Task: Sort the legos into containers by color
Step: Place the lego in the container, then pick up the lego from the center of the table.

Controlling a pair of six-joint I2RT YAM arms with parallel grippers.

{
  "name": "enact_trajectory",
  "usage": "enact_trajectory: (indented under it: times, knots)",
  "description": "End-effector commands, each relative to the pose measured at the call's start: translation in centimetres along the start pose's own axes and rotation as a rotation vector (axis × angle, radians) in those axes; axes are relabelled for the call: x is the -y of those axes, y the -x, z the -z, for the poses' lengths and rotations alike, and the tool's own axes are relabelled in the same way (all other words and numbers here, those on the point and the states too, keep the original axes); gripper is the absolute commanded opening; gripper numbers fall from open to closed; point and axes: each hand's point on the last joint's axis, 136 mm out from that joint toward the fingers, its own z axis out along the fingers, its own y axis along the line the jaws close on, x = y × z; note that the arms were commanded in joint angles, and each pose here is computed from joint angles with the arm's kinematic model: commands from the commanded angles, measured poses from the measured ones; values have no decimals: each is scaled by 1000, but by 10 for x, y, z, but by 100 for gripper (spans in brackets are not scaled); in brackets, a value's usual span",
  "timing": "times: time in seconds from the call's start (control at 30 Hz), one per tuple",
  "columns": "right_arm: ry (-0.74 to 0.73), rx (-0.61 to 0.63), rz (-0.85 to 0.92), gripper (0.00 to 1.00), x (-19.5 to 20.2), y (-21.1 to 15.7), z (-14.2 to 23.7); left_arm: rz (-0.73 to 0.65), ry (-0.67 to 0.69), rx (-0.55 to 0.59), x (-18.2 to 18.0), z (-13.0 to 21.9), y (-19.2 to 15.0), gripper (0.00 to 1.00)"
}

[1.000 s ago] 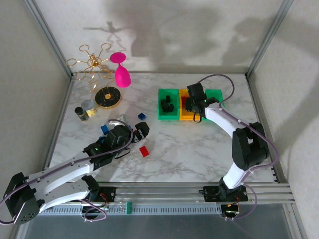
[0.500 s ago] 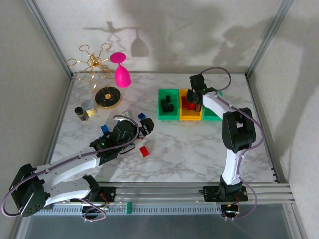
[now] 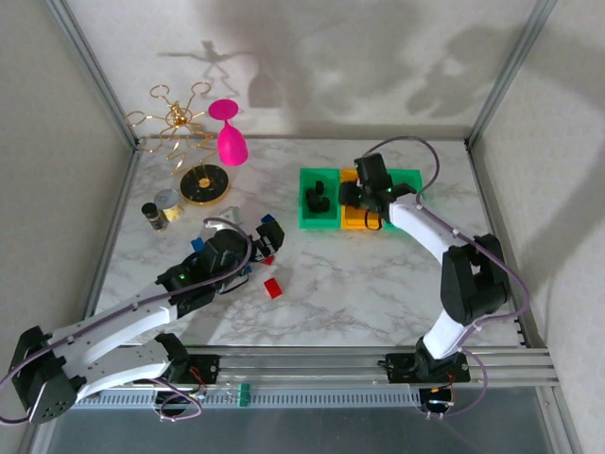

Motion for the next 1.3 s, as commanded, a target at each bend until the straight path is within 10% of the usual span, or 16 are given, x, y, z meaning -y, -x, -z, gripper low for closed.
enact_trajectory:
  times: [0.0,0.63,1.27]
  knots:
    - [103,-27,62,62,-36,-26,12,16,88,38,-28,17,7,100]
    - [474,-192,598,76,-206,-155,-12,86,232,75,-76,68,16,100]
    - [378,-258,731,62,-228,-180,-70,94,252,90,-86,70,15,100]
